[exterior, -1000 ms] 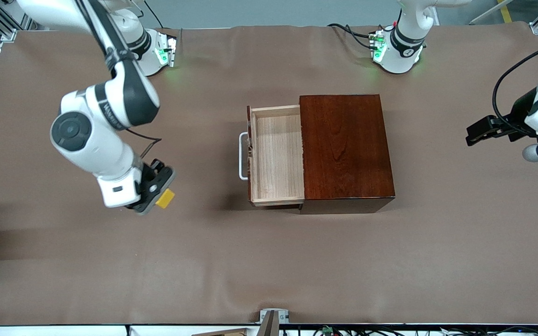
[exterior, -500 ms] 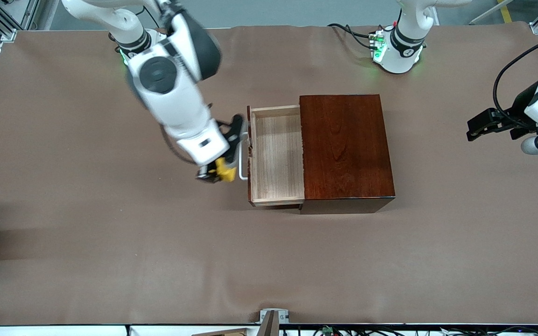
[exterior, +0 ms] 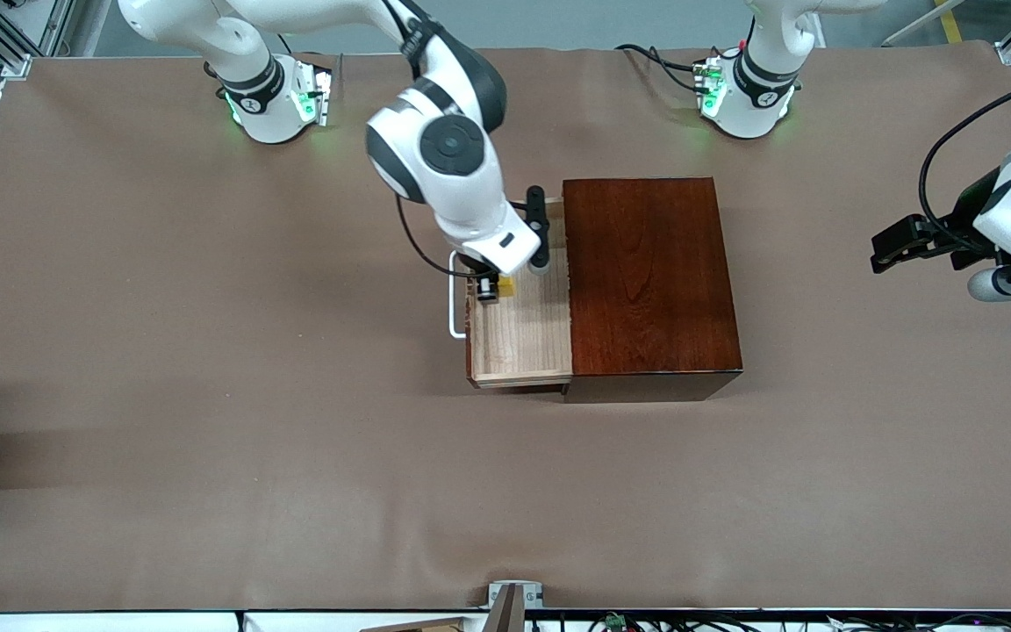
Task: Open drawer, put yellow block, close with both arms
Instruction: 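Carry the yellow cube with the right gripper over the open drawer, then lower the cube into the drawer and open the right gripper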
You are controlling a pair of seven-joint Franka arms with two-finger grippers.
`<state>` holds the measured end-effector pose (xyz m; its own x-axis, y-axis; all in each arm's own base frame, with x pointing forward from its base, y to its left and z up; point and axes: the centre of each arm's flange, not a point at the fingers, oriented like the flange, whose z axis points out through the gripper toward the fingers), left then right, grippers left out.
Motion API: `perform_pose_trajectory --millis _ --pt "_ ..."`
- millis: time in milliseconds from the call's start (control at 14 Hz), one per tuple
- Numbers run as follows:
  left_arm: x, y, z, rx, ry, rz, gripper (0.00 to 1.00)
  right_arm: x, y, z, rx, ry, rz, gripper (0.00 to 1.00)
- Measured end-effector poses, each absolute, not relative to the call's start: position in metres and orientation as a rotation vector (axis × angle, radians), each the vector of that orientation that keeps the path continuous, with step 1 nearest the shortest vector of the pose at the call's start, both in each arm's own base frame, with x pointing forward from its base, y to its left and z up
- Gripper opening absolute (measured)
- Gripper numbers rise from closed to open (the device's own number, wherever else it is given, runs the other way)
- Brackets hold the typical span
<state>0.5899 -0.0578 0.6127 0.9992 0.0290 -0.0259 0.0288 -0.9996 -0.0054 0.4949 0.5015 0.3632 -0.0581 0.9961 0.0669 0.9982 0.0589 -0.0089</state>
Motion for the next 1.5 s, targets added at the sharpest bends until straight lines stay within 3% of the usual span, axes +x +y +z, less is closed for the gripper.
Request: perform_pose_trajectory --millis 857,929,1214,1500 --pt "0.598 -0.058 0.599 -3.138 -0.047 0.027 1.00 0.498 0.534 0.313 -2.144 -2.206 -0.106 0.56" --pt "0.598 -0.058 0.599 -3.138 -0.047 0.025 1.00 0.497 0.535 0.313 -2.142 -2.208 -0.107 0.61" --pt "0.599 -0.054 0.600 -3.138 -0.058 0.018 1.00 0.497 0.538 0.318 -2.138 -2.211 -0.123 0.99" --pt "0.598 -0.048 0.604 -3.138 -0.074 0.008 1.00 0.503 0.538 0.337 -2.144 -2.207 -0.174 1.00"
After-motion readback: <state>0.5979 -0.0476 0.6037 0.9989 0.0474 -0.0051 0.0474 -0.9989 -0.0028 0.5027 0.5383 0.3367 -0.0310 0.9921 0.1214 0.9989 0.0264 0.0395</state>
